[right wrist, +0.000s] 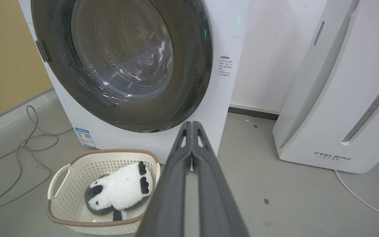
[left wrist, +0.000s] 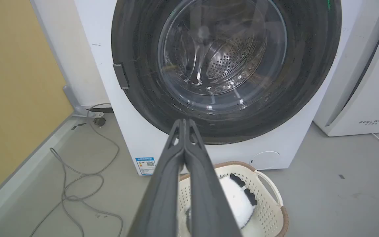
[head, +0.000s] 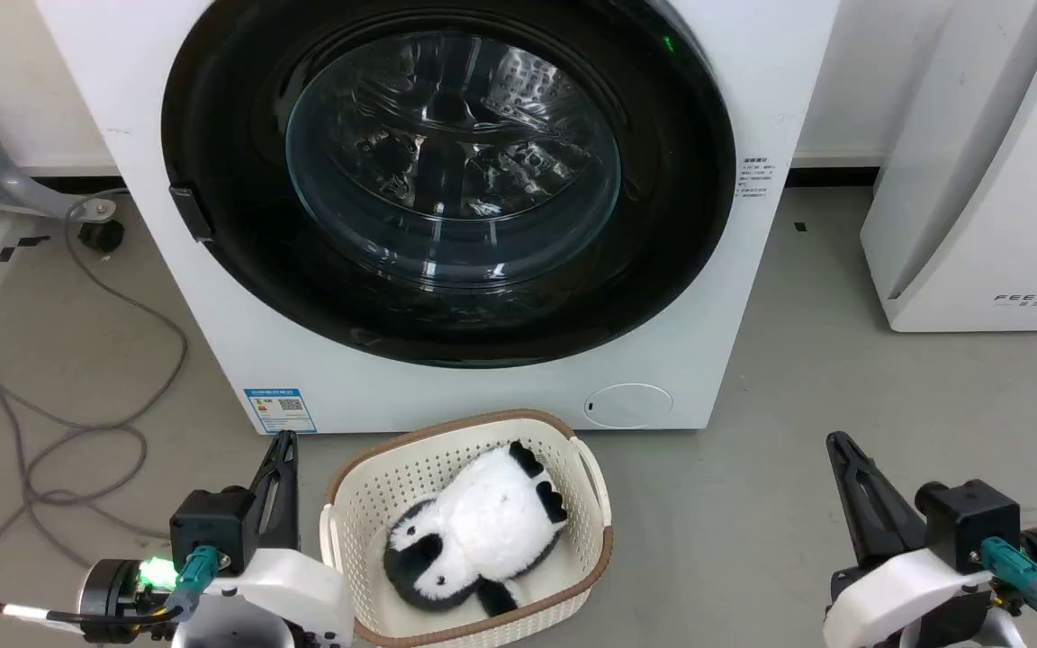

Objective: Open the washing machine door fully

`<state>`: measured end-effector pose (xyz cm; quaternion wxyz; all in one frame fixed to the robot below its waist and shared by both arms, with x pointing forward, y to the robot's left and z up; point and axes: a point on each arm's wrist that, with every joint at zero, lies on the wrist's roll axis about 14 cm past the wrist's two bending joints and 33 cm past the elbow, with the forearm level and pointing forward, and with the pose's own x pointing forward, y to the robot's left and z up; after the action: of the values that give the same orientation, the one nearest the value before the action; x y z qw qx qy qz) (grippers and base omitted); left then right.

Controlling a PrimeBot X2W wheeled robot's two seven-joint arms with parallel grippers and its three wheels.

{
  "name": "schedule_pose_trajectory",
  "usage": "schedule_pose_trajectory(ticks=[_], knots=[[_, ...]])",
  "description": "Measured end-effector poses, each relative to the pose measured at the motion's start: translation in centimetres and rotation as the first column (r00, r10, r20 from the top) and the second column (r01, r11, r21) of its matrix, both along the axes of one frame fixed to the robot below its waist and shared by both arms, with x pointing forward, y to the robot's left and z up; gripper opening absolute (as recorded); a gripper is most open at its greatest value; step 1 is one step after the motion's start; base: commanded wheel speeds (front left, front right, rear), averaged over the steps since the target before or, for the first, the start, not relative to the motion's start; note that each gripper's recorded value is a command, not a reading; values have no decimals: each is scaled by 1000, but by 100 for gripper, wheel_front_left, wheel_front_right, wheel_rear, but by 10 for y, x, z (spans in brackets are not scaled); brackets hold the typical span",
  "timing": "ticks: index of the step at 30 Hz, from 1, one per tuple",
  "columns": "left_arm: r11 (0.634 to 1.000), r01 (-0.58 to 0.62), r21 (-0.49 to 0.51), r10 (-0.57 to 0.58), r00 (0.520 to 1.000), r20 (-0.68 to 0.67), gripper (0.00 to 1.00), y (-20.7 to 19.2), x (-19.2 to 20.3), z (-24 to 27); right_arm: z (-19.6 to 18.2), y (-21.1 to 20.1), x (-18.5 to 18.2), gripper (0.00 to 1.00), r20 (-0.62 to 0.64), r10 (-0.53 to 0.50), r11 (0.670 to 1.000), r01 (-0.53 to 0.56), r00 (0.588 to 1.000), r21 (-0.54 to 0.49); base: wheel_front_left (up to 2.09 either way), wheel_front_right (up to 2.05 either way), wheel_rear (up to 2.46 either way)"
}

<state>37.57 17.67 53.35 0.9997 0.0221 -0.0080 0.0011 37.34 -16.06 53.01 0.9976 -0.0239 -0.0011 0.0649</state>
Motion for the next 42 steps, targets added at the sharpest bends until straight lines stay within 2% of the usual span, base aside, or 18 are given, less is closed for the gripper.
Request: schedule_pose_trajectory(ticks=[28,29,42], knots=[[1000,0,0,0,1000,0,0,0,0,0,0,0,0,0,0,0,1000,0,1000,0,0,0,0],[1000,0,0,0,1000,0,100,0,0,0,0,0,0,100,0,0,1000,0,1000,0,0,0,0],[1000,13,-1,-13,1000,7,100,-5,0,0,1,0,0,100,7,0,1000,0,1000,15,0,0,0]])
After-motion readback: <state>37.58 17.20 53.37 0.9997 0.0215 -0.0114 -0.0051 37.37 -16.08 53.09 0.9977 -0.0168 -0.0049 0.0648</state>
